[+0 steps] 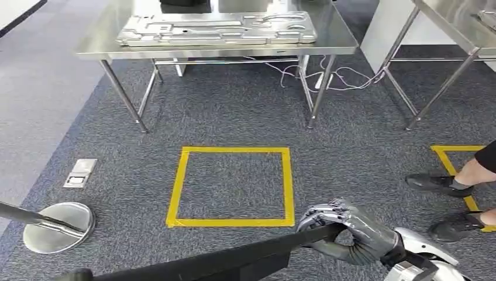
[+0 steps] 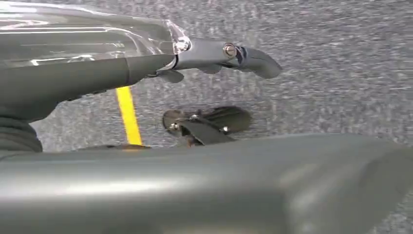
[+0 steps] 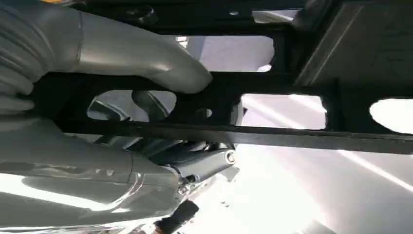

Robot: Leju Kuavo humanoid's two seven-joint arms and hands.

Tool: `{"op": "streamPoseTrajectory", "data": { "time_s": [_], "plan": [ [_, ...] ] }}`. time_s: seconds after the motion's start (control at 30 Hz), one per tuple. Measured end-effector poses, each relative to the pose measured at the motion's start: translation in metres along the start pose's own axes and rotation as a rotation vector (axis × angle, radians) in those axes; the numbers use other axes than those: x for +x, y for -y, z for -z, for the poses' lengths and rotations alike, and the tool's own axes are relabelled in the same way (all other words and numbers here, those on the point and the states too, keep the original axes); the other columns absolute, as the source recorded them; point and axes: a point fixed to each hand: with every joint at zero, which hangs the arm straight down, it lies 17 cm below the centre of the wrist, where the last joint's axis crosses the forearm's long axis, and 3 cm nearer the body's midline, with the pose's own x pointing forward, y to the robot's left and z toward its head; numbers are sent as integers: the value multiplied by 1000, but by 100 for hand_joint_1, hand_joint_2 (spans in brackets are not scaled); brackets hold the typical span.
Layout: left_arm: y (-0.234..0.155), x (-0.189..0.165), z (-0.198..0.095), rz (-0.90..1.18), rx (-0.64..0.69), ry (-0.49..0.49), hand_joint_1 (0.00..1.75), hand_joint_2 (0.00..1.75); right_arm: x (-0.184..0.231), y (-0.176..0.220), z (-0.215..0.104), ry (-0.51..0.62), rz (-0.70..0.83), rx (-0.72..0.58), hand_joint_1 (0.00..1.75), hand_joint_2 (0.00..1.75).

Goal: Take the parts from the cabinet and place them on the table.

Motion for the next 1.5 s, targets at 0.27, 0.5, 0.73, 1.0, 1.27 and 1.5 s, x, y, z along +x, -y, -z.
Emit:
{"op": "streamPoseTrajectory", "data": {
  "time_s": [0.27, 0.5, 0.73, 1.0, 1.27, 1.5],
  "plan": [
    [0, 4, 1, -1, 0, 6, 0, 175, 1, 1, 1, 4, -4, 0, 175, 175],
    [0, 3, 1, 0, 0, 5, 0, 175, 0, 2, 1, 4, -6, -3, 175, 175],
    [0, 9, 2, 2, 0, 14, 0, 175, 5, 4, 4, 31, -12, -9, 175, 175],
    [-1, 3, 1, 2, 1, 5, 0, 175, 9, 2, 7, 48, -2, -19, 175, 175],
    [-2, 5, 1, 2, 2, 8, 0, 175, 11, 3, 9, 56, -2, -22, 175, 175],
    [-2, 3, 1, 3, 1, 5, 0, 175, 10, 1, 8, 53, 3, -21, 175, 175]
  ]
}}
